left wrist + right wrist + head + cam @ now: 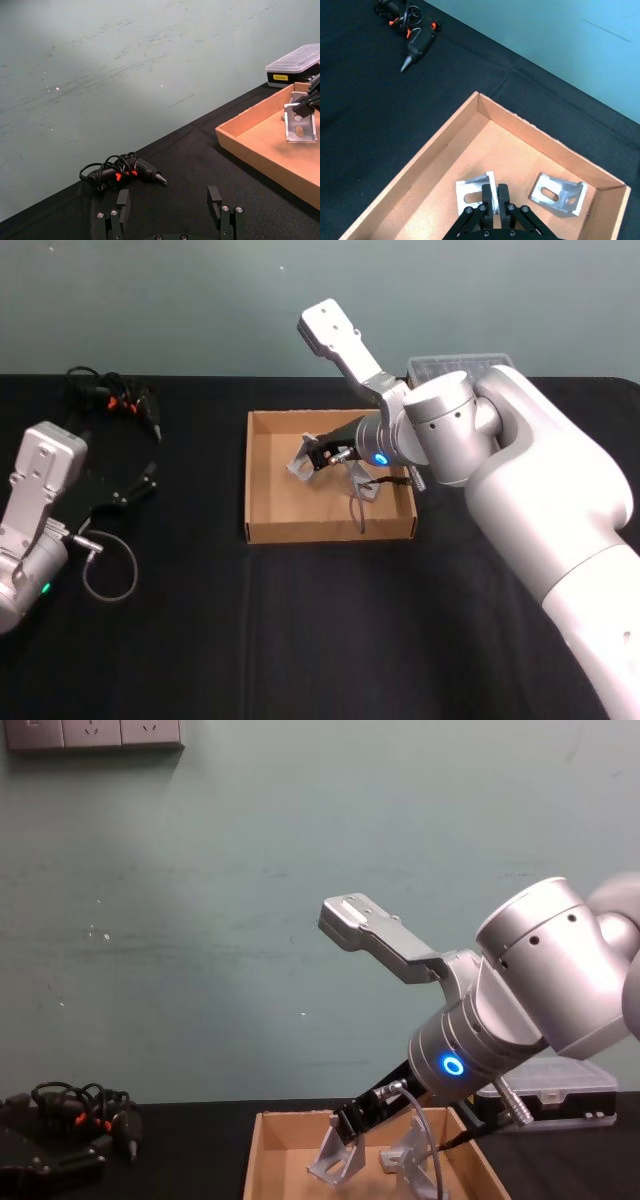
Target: Use one hand to pick up the angle iron from the table and place it into the box.
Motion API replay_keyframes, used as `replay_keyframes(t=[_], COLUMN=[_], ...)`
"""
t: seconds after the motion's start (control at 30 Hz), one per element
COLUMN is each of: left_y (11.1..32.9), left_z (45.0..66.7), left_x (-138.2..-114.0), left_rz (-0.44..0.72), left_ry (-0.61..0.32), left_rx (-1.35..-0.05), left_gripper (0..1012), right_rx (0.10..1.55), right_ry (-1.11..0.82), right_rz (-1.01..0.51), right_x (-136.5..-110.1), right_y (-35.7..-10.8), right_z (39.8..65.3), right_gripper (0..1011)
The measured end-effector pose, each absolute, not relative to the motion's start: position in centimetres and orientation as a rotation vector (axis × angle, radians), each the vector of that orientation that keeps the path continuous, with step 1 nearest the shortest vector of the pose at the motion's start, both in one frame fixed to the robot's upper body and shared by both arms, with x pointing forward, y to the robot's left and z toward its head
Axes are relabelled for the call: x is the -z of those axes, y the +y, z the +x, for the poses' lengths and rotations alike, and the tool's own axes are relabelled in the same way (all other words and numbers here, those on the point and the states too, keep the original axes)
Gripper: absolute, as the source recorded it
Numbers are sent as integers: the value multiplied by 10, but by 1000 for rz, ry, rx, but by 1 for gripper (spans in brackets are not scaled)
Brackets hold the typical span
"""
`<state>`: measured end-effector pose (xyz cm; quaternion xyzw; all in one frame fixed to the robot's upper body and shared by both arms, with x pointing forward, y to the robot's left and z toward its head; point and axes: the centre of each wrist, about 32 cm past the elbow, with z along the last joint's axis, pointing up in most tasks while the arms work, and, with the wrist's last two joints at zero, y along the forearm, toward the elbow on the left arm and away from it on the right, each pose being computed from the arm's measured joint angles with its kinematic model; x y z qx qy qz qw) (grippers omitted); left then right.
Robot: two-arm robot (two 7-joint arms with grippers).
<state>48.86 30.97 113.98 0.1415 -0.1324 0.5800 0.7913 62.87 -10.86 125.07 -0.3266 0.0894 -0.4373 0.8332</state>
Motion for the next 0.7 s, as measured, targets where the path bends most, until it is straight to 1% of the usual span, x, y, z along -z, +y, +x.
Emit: replay_keyframes(t=[0.7], left_y=[310], left_z=[489], left_x=[-1140], left_rz=[304], left_ry=[-285], left_rx=[-1248], left_gripper=[1011], right_rx=[928], right_ry=[197], right_rz=[-688], right_x=[-1244], right_y=[-110], right_z=[629], right_gripper=[78])
